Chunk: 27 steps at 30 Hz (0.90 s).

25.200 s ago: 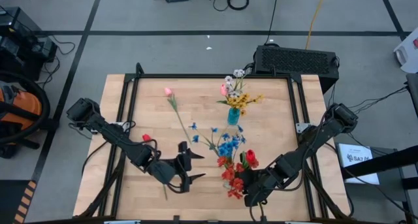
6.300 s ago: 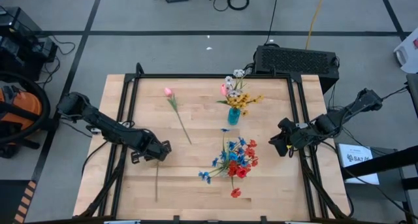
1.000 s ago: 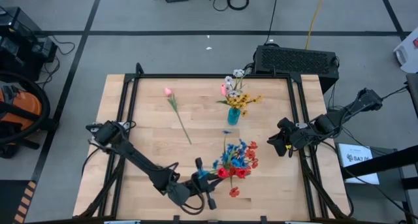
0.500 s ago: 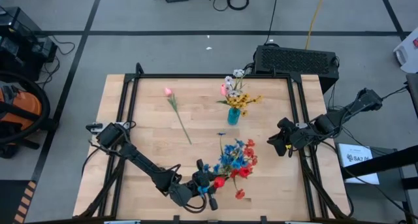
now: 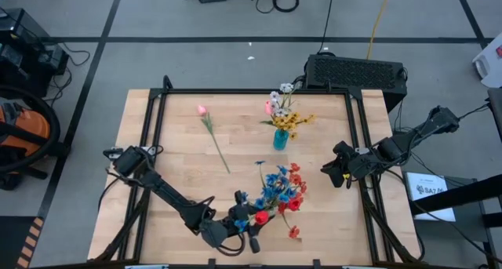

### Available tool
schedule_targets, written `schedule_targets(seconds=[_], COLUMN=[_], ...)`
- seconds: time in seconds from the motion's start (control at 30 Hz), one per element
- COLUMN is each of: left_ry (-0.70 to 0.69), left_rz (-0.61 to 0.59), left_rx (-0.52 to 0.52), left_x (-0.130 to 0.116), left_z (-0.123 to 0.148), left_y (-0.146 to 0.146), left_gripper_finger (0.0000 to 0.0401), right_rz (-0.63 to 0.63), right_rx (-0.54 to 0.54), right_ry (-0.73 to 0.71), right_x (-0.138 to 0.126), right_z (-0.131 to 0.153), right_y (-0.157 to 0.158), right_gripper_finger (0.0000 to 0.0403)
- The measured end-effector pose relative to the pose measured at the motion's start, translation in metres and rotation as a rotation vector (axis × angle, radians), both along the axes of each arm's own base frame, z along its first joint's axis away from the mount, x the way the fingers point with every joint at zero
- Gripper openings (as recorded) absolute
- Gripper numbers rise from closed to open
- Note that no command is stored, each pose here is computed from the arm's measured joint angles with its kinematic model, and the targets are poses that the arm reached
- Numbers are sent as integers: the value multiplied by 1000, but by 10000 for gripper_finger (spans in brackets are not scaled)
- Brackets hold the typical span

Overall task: Sort flowers into vase by color
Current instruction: Put the pink tulip into the blue vase

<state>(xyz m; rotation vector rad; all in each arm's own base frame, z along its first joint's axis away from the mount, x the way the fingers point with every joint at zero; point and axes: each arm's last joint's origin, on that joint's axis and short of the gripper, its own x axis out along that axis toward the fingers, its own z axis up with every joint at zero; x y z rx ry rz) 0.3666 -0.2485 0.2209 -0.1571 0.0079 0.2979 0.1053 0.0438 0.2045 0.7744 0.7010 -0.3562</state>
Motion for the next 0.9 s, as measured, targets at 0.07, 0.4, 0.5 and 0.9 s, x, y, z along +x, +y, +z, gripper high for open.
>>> schedule_targets(seconds=[0.07,0.4,0.5,0.9], left_ry=[6,-6,-9,-45], left_rz=[-12,-50,-21,321], left_rx=[24,12,13,-21], left_x=[-3,-29,-40,-96], left_z=[1,4,6,26], left_y=[-4,-35,-44,-71], left_gripper_finger=[128,128,128,127], right_rz=[0,0,0,-65], right_rx=[0,0,0,68], right_ry=[0,0,0,-3], right_x=[0,0,0,0], right_z=[0,0,0,0], right_y=[0,0,0,0], right_gripper_finger=[93,93,93,93])
